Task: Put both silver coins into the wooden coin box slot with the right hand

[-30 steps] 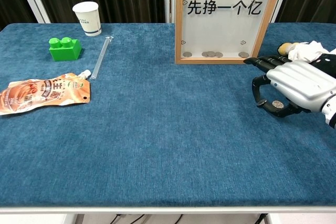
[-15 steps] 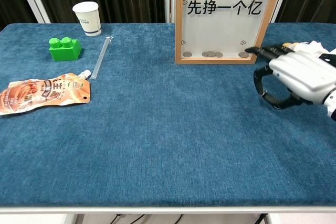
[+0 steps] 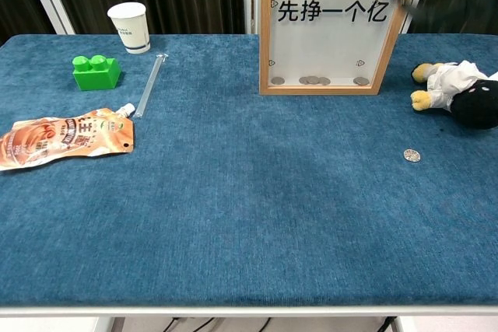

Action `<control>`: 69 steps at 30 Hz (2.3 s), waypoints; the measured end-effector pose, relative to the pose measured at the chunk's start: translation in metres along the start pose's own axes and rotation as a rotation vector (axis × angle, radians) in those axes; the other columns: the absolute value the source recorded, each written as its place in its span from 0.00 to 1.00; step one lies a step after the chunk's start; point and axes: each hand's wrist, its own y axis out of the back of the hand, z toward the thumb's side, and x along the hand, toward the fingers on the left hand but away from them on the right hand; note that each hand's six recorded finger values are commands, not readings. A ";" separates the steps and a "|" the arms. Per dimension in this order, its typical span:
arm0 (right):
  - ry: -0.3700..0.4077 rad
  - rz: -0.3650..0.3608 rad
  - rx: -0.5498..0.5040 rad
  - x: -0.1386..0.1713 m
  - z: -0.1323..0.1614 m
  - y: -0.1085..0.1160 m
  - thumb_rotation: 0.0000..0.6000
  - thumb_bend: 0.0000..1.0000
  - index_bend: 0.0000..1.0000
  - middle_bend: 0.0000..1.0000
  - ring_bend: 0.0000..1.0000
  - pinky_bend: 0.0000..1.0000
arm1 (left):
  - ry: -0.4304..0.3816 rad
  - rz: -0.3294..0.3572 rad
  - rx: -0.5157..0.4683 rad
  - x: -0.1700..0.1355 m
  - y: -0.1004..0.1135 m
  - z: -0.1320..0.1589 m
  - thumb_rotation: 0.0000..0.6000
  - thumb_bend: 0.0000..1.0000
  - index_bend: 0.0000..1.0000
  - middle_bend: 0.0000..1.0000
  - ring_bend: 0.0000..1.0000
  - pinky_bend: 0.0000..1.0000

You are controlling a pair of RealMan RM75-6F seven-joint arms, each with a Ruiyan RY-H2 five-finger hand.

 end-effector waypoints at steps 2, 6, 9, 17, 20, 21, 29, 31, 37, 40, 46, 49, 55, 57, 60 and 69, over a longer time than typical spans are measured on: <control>-0.016 -0.026 0.010 -0.018 0.000 0.014 1.00 0.37 0.75 0.01 0.00 0.00 | -0.003 0.004 -0.001 0.000 0.001 0.001 1.00 0.02 0.05 0.01 0.00 0.00; -0.051 -0.032 0.028 -0.050 0.001 0.028 1.00 0.37 0.76 0.01 0.00 0.00 | -0.010 0.007 -0.004 -0.001 0.003 0.003 1.00 0.02 0.05 0.01 0.00 0.00; -0.087 0.008 0.028 -0.070 0.001 0.025 1.00 0.37 0.76 0.01 0.00 0.00 | -0.018 0.009 -0.006 -0.001 0.004 0.005 1.00 0.02 0.05 0.01 0.00 0.00; -0.207 0.137 0.008 -0.117 0.008 0.014 1.00 0.37 0.78 0.02 0.00 0.00 | -0.027 -0.002 -0.009 -0.002 0.006 0.004 1.00 0.02 0.05 0.01 0.00 0.00; -0.257 0.183 -0.010 -0.128 0.011 0.010 1.00 0.37 0.78 0.02 0.00 0.00 | -0.029 0.003 -0.009 -0.002 0.008 0.003 1.00 0.02 0.05 0.01 0.00 0.00; -0.271 0.197 -0.016 -0.131 0.012 0.009 1.00 0.37 0.78 0.02 0.00 0.00 | -0.028 0.003 -0.009 -0.002 0.008 0.003 1.00 0.02 0.05 0.01 0.00 0.00; -0.367 0.297 -0.030 -0.146 0.024 0.006 1.00 0.37 0.78 0.02 0.00 0.00 | -0.023 0.002 -0.013 -0.001 0.008 -0.001 1.00 0.02 0.05 0.01 0.00 0.00; -0.379 0.302 -0.024 -0.149 0.028 0.007 1.00 0.37 0.78 0.02 0.00 0.00 | -0.023 0.002 -0.013 -0.001 0.008 -0.002 1.00 0.02 0.05 0.01 0.00 0.00; -0.407 0.316 0.001 -0.152 0.024 0.002 1.00 0.37 0.77 0.02 0.00 0.00 | -0.022 0.005 -0.010 -0.002 0.009 -0.003 1.00 0.02 0.05 0.01 0.00 0.00; -0.420 0.321 0.012 -0.152 0.022 0.000 1.00 0.37 0.76 0.02 0.00 0.00 | -0.019 0.004 -0.009 -0.002 0.009 -0.004 1.00 0.02 0.05 0.01 0.00 0.00; -0.433 0.331 0.014 -0.152 0.018 -0.006 1.00 0.37 0.76 0.02 0.00 0.00 | -0.020 0.005 -0.011 -0.001 0.009 -0.004 1.00 0.02 0.05 0.01 0.00 0.00; -0.437 0.337 0.021 -0.153 0.017 -0.009 1.00 0.37 0.75 0.02 0.00 0.00 | -0.017 0.004 -0.011 -0.001 0.009 -0.004 1.00 0.02 0.05 0.01 0.00 0.00; -0.434 0.344 0.029 -0.154 0.016 -0.014 1.00 0.37 0.75 0.02 0.00 0.00 | -0.011 0.003 -0.011 -0.001 0.008 -0.006 1.00 0.02 0.05 0.01 0.00 0.00; -0.432 0.344 0.032 -0.155 0.017 -0.015 1.00 0.37 0.75 0.02 0.00 0.00 | -0.008 0.005 -0.013 -0.001 0.009 -0.007 1.00 0.02 0.05 0.01 0.00 0.00; -0.431 0.346 0.030 -0.156 0.017 -0.016 1.00 0.37 0.75 0.02 0.00 0.00 | -0.004 0.008 -0.013 -0.001 0.010 -0.008 1.00 0.02 0.05 0.01 0.00 0.00; -0.434 0.354 0.029 -0.155 0.015 -0.017 1.00 0.37 0.73 0.02 0.00 0.00 | -0.004 0.007 -0.013 -0.001 0.010 -0.008 1.00 0.02 0.05 0.01 0.00 0.00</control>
